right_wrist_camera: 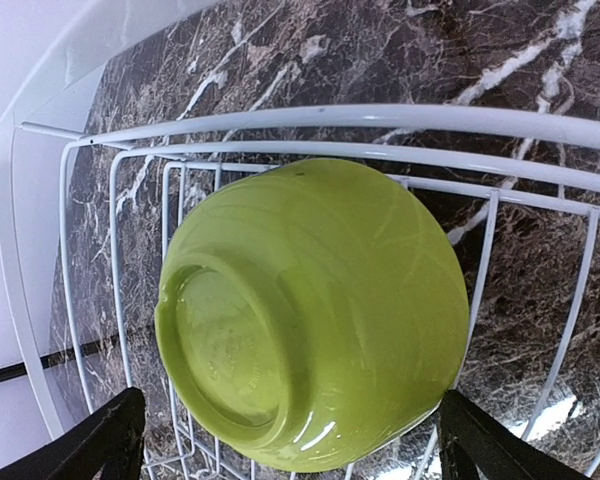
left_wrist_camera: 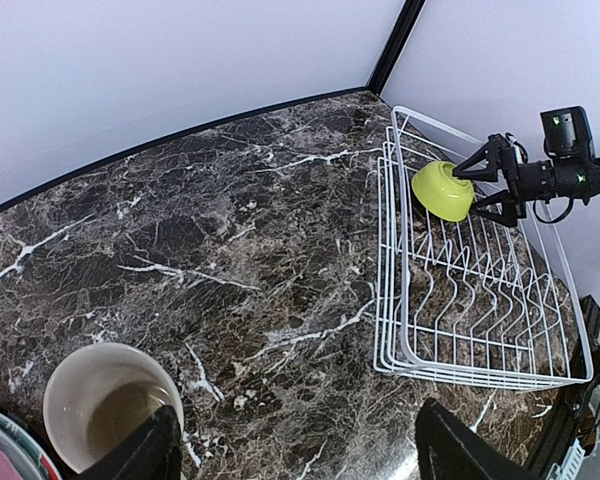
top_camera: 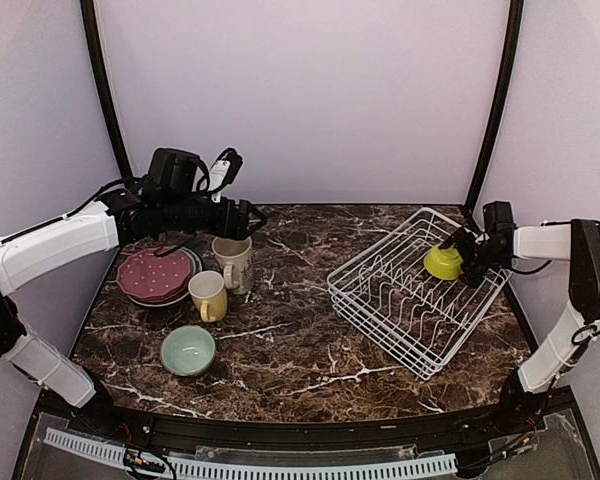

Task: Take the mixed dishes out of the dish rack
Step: Grab the bowl from the dish rack.

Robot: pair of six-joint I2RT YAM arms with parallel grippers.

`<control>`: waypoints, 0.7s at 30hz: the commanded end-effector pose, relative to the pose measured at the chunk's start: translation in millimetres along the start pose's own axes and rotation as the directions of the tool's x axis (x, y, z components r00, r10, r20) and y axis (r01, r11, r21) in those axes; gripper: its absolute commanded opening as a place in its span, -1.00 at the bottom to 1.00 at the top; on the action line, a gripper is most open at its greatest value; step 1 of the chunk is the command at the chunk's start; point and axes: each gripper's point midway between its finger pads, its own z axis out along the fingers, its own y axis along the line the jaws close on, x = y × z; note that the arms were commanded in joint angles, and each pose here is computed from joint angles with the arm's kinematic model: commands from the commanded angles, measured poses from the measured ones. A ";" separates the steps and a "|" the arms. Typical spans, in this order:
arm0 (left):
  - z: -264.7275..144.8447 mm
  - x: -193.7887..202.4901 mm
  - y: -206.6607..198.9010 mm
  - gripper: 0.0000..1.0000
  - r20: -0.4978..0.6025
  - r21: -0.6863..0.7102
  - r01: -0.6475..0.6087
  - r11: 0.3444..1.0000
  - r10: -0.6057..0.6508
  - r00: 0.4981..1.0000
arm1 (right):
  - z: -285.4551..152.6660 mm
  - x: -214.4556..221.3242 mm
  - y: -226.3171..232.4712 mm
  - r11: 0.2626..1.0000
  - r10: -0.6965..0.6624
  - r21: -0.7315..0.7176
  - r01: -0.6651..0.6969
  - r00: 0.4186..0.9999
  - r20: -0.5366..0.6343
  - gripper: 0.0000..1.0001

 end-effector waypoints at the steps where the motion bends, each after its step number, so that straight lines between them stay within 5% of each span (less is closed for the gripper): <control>1: 1.8 6.8 0.6 0.59 -0.018 0.010 0.010 1.000 -0.010 1.000 | -9.5 -12.4 7.2 0.999 0.006 -0.033 -0.003 0.997 0.079 0.97; 21: -1.1 4.2 -1.6 0.59 -0.012 0.018 0.010 1.000 -0.010 1.000 | 0.6 -28.0 11.1 0.997 -0.009 -0.076 0.016 0.995 0.095 0.97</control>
